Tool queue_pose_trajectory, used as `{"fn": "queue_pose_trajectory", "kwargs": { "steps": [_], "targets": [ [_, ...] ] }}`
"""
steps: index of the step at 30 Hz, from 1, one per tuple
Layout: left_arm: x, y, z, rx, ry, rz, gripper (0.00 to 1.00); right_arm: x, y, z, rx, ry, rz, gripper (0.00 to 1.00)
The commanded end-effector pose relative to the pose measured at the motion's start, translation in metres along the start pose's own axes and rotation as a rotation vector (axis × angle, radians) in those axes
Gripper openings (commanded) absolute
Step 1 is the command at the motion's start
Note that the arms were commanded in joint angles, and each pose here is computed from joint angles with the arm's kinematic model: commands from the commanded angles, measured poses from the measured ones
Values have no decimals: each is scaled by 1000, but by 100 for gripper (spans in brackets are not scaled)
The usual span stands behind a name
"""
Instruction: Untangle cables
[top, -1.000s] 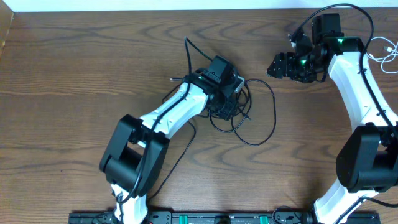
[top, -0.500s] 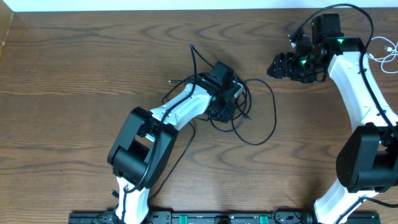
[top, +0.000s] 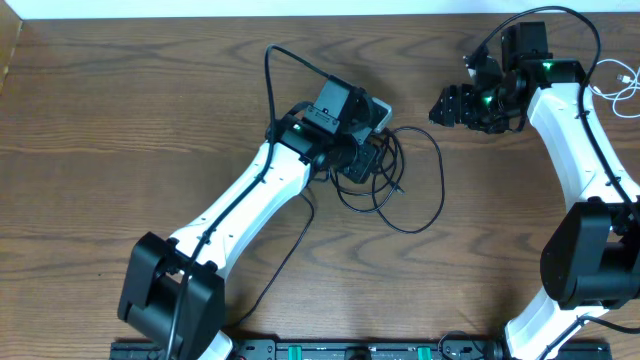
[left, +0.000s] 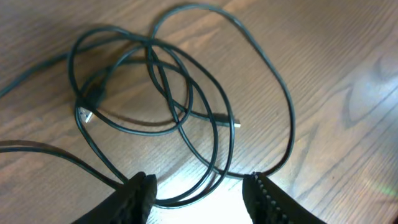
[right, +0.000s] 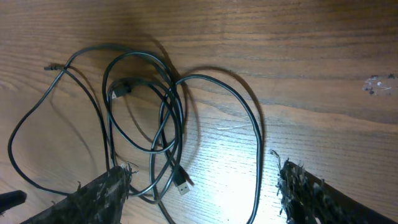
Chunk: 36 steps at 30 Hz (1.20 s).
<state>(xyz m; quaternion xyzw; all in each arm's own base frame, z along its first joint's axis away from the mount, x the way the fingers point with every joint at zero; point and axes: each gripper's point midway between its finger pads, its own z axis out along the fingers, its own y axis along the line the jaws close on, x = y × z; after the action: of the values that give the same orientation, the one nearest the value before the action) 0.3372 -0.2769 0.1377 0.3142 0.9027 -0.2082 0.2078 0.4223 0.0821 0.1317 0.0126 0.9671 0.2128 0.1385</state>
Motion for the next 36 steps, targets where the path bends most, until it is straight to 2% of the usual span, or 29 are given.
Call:
{"fn": "queue_pose_trajectory", "kwargs": {
  "steps": [1, 11, 18, 23, 26, 34, 36],
  "targets": [
    [31, 10, 34, 0, 117, 26, 52, -1, -3, 0, 2, 1, -4, 76],
    [74, 22, 85, 11, 280, -12, 52, 0, -3, 0, 3, 4, -3, 76],
    [79, 12, 87, 39, 301, 63, 51, -1, -3, 0, 3, 0, -5, 77],
    [76, -8, 85, 163, 278, 132, 50, -1, -3, 0, 3, 0, -5, 77],
    [78, -8, 85, 168, 281, 159, 52, 0, 1, 2, 0, 3, -13, 78],
    [92, 17, 100, 56, 340, 176, 53, 1, 1, 2, 0, 5, -14, 78],
    [93, 23, 102, 28, 347, 177, 49, 1, 2, 2, 0, 8, -13, 78]
  ]
}}
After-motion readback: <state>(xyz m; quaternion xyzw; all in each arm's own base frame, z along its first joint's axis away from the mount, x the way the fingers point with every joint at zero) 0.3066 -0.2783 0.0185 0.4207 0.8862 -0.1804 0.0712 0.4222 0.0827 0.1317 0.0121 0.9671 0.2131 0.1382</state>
